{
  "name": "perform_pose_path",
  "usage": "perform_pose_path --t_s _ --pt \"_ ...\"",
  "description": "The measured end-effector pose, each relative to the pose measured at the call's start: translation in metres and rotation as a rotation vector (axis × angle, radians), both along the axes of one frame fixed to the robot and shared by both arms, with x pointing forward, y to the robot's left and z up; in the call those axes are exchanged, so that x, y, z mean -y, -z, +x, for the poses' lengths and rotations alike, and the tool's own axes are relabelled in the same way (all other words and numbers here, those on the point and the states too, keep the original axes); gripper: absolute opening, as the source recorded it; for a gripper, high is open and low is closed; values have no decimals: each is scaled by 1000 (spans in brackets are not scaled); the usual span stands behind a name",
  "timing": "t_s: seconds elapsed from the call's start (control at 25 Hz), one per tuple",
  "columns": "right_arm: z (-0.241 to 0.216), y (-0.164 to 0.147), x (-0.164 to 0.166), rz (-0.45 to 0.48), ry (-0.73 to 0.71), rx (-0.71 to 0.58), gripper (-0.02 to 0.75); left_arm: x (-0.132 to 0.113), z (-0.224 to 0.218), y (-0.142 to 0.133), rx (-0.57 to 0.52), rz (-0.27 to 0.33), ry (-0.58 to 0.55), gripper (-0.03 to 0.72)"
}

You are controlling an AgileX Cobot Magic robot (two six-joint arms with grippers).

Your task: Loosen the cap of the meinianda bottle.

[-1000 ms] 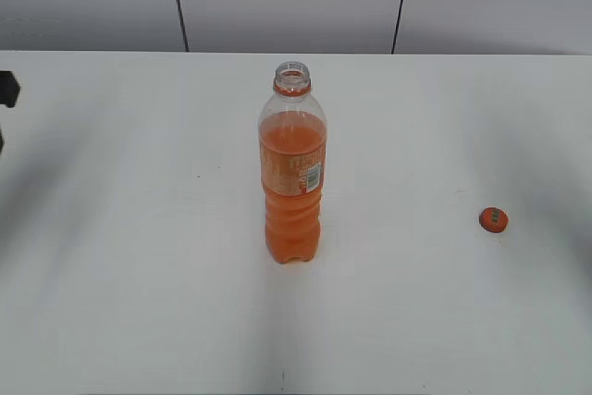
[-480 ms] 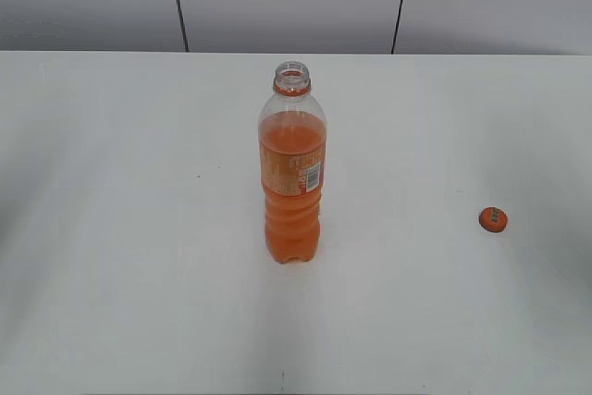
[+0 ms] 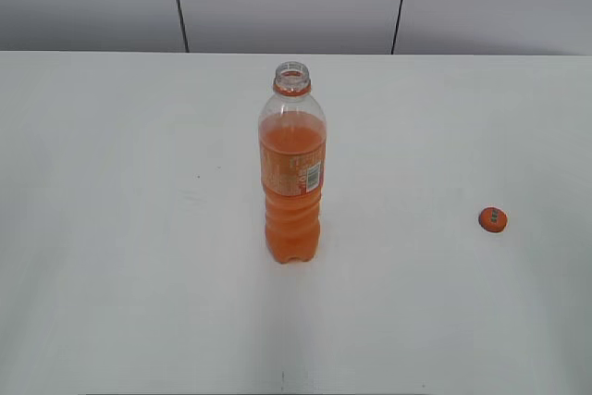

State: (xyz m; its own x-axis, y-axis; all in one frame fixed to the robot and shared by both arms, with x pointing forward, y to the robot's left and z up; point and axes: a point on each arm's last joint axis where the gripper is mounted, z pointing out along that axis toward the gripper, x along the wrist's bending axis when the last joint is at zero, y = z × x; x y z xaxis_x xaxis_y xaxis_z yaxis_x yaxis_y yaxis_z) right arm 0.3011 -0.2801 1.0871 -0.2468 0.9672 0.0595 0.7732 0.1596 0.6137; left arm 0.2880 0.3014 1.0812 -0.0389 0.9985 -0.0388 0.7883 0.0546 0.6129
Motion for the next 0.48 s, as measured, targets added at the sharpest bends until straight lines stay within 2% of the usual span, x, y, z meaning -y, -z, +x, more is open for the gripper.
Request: perform_pose_path --t_s 0.12,0.24,0.36,0.48 --pt "-21 10 1 5 1 70 498 -2 -26 -1 131 23 38 489" --pt "-34 23 2 3 -4 105 498 -4 -49 2 245 20 48 489" --pt "-47 32 3 -5 -16 164 498 -3 -65 6 328 3 67 489" --pt "-61 30 4 -1 -16 274 498 -3 -77 10 389 2 79 489"
